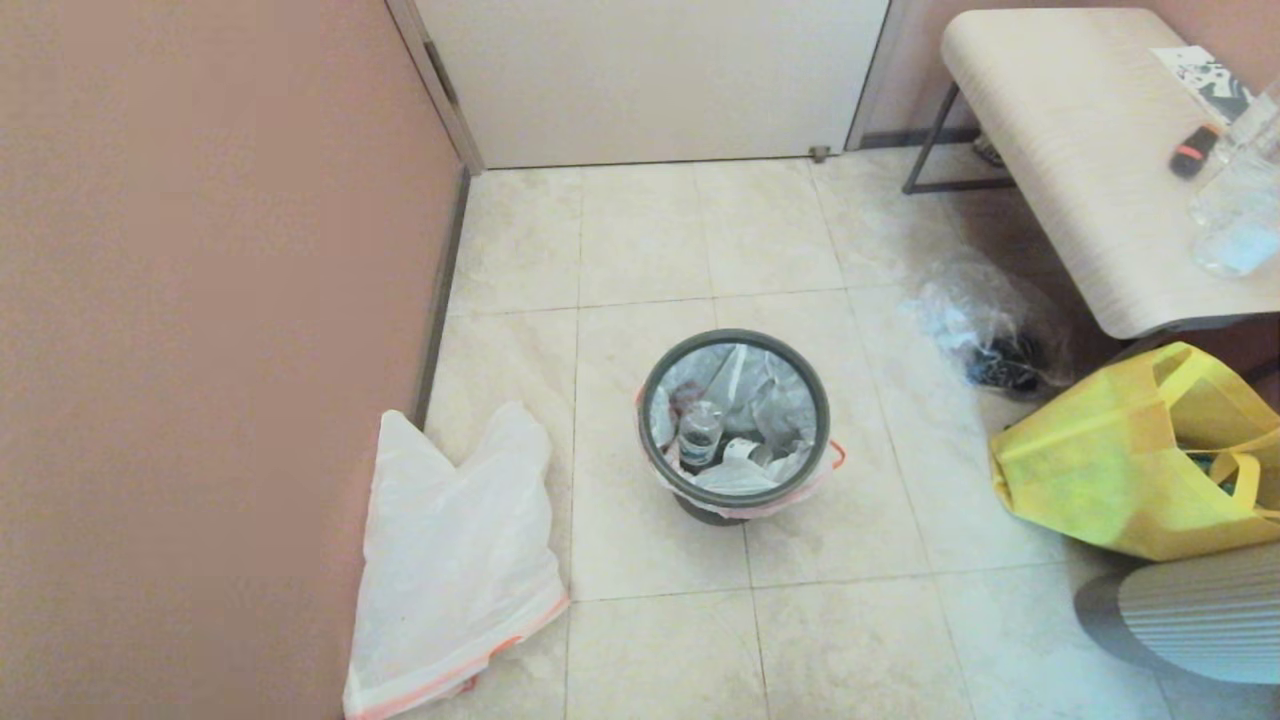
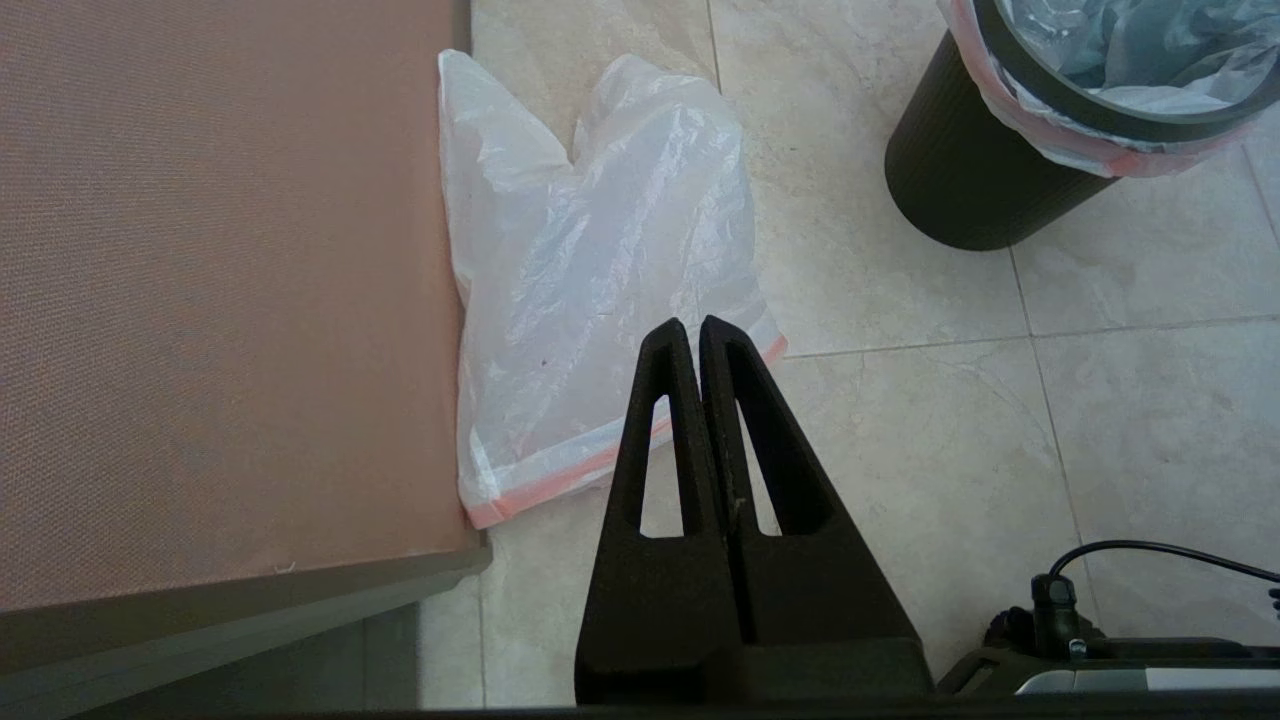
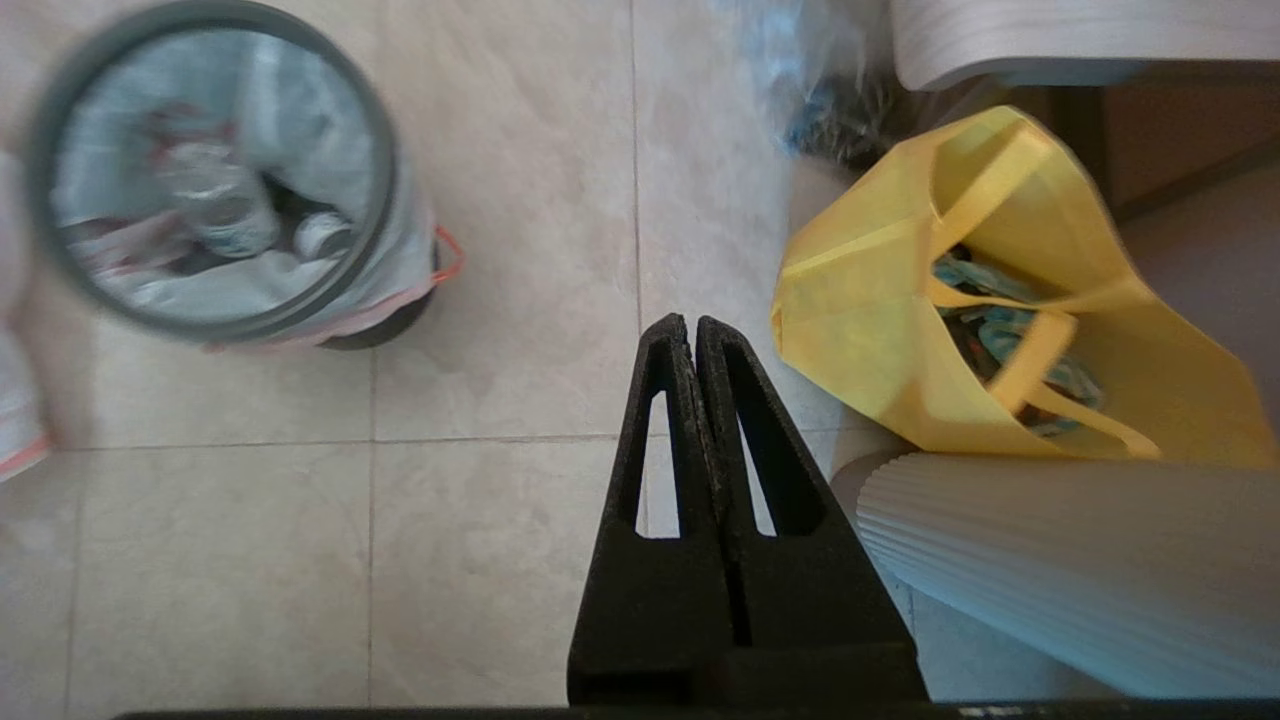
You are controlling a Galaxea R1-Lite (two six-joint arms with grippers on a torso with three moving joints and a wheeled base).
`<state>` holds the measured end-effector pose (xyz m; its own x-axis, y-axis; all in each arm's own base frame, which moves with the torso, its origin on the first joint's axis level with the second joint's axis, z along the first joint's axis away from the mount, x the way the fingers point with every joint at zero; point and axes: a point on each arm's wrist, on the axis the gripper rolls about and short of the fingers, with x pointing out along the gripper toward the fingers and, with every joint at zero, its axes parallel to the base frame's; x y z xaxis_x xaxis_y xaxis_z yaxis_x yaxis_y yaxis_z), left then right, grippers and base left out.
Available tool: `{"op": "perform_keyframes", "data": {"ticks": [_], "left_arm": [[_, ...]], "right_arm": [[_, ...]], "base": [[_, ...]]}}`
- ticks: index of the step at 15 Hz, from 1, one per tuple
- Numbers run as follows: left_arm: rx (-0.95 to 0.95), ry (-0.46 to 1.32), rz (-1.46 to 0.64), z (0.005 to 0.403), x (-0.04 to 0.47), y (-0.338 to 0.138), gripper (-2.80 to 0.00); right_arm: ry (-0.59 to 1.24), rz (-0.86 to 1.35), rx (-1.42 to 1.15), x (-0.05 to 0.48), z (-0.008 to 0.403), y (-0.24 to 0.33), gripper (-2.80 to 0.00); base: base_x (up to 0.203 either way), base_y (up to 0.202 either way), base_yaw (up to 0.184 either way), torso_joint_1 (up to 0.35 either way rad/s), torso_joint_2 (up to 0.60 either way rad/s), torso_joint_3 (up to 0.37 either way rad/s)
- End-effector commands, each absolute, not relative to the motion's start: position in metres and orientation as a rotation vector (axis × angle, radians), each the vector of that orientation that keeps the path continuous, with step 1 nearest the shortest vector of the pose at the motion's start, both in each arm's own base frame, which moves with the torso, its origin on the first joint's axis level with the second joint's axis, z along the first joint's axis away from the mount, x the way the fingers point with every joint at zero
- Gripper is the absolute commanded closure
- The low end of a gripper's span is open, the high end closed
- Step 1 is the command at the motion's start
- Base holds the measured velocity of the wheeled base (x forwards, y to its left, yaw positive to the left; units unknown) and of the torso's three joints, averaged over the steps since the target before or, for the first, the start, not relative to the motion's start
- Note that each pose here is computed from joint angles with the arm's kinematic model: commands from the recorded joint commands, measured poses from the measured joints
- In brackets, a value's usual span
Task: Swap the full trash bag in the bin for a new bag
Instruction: Place the trash can ring on the floor
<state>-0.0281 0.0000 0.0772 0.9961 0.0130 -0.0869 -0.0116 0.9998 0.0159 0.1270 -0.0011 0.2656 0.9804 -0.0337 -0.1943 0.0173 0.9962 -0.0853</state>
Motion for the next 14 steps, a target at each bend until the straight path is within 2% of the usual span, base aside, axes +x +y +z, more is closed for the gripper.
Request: {"op": "perform_keyframes", "data": {"ticks": [1,4,8,11,14], "left_arm": [[0.015,0.088,0.013,0.077,-0.028,0.000,0.00],[0.015,0.088,0.013,0.077,-0.028,0.000,0.00],[0.015,0.088,0.013,0.077,-0.028,0.000,0.00],[0.015,0.089,0.013,0.077,-0.028,0.000,0.00],[0.015,0.089,0.013,0.077,-0.028,0.000,0.00]], "right_arm": [[0.383,-0.019,-0.072,0.216,0.249,0.001,0.00],[0.461,0.018,-0.060,0.295,0.234,0.017,0.00],[0.569,0.066,-0.062,0.372,0.185,0.054,0.00],[0.611,0.121,-0.033,0.402,0.157,0.094,0.00],[0.651,0.211,-0.009,0.403,0.162,0.121,0.00]], "base": [[0.000,0.000,0.000,0.000,0.00,0.000],[0.000,0.000,0.000,0.000,0.00,0.000],[0.000,0.000,0.000,0.000,0.00,0.000],[0.000,0.000,0.000,0.000,0.00,0.000],[0.000,0.000,0.000,0.000,0.00,0.000]]}}
